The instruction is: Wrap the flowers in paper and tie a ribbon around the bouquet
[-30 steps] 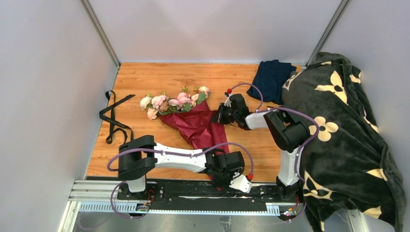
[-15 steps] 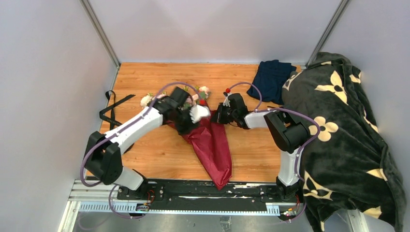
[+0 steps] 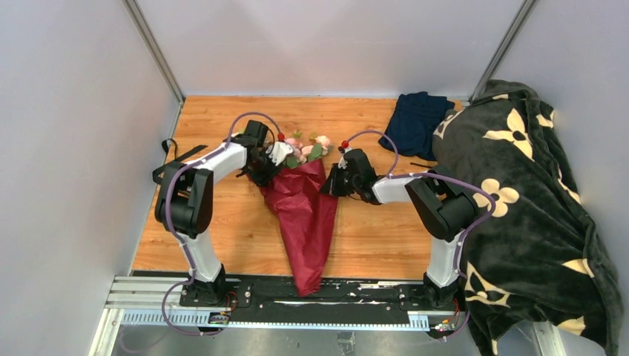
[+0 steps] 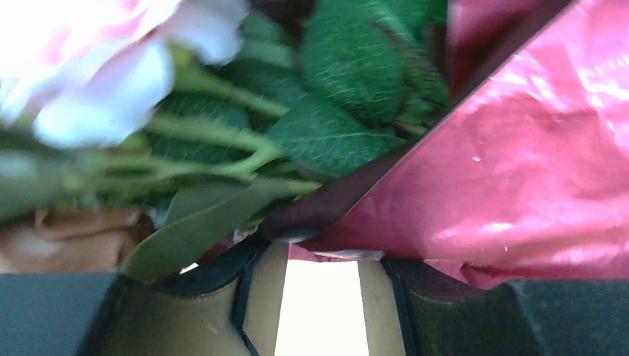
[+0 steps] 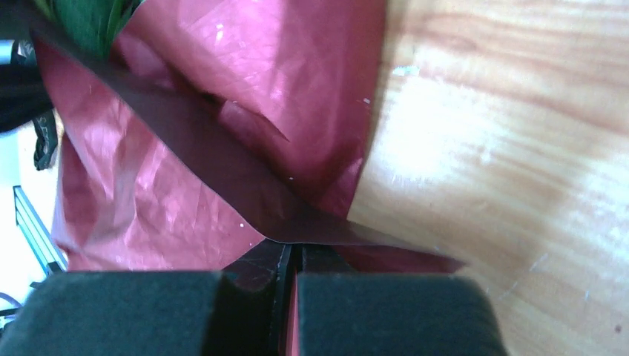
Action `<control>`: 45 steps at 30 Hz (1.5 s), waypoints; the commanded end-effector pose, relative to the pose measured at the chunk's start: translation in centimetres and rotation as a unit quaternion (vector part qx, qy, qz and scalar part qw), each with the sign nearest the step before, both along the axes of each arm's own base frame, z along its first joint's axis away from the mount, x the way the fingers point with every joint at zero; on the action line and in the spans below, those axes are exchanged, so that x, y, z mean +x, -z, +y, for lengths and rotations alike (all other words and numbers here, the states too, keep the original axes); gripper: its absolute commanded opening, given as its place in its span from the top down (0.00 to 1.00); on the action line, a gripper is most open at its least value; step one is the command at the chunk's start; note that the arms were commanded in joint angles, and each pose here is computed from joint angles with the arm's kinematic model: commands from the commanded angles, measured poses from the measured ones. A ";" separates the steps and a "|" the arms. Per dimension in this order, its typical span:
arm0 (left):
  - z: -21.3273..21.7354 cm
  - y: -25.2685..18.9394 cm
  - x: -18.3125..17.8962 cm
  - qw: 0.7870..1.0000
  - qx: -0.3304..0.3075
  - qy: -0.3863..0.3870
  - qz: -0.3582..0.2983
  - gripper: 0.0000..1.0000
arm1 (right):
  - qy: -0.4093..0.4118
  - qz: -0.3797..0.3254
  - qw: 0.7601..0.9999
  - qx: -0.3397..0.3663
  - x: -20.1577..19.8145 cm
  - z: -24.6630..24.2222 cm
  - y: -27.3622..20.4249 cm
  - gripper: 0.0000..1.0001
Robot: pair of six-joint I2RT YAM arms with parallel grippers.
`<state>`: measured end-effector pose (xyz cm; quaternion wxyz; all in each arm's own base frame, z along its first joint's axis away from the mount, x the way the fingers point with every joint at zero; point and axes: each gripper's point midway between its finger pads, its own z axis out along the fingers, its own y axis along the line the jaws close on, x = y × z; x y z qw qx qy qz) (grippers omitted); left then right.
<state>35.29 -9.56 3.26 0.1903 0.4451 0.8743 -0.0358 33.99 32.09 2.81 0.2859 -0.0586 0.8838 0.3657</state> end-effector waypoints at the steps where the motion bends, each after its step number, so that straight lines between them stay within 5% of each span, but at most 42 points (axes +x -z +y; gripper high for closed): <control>1: -0.5 -3.2 7.8 0.993 -0.013 -0.049 -0.111 0.54 | 0.008 0.046 0.997 -0.067 -3.6 -2.1 3.1 1.00; 6: -1.4 -4.3 10.6 0.990 -0.022 -0.053 -0.129 0.47 | -0.014 0.027 0.997 -0.068 -3.2 -1.6 2.3 0.95; 10: -1.4 -6.7 8.1 0.991 -0.038 -0.074 -0.101 0.44 | -0.018 0.011 0.997 -0.075 -3.0 -1.9 1.7 0.90; 15: -5.3 -12.8 -0.8 0.987 -0.122 0.007 -0.101 0.42 | -0.034 -0.002 0.997 -0.066 -3.4 -1.6 0.6 0.85; 21: -11.7 -6.8 -12.0 0.972 -0.052 0.223 -0.054 0.28 | -0.032 -0.011 0.997 -0.064 -3.0 -1.4 0.0 0.81; 32: -12.1 2.0 -12.2 0.970 0.024 0.239 -0.036 0.26 | -0.065 -0.038 0.990 -0.118 -2.0 -2.1 -1.2 0.53; 45: -11.6 4.0 -13.8 0.970 0.015 0.244 -0.008 0.26 | -0.076 -0.024 0.981 -0.178 0.7 -3.9 -0.1 0.40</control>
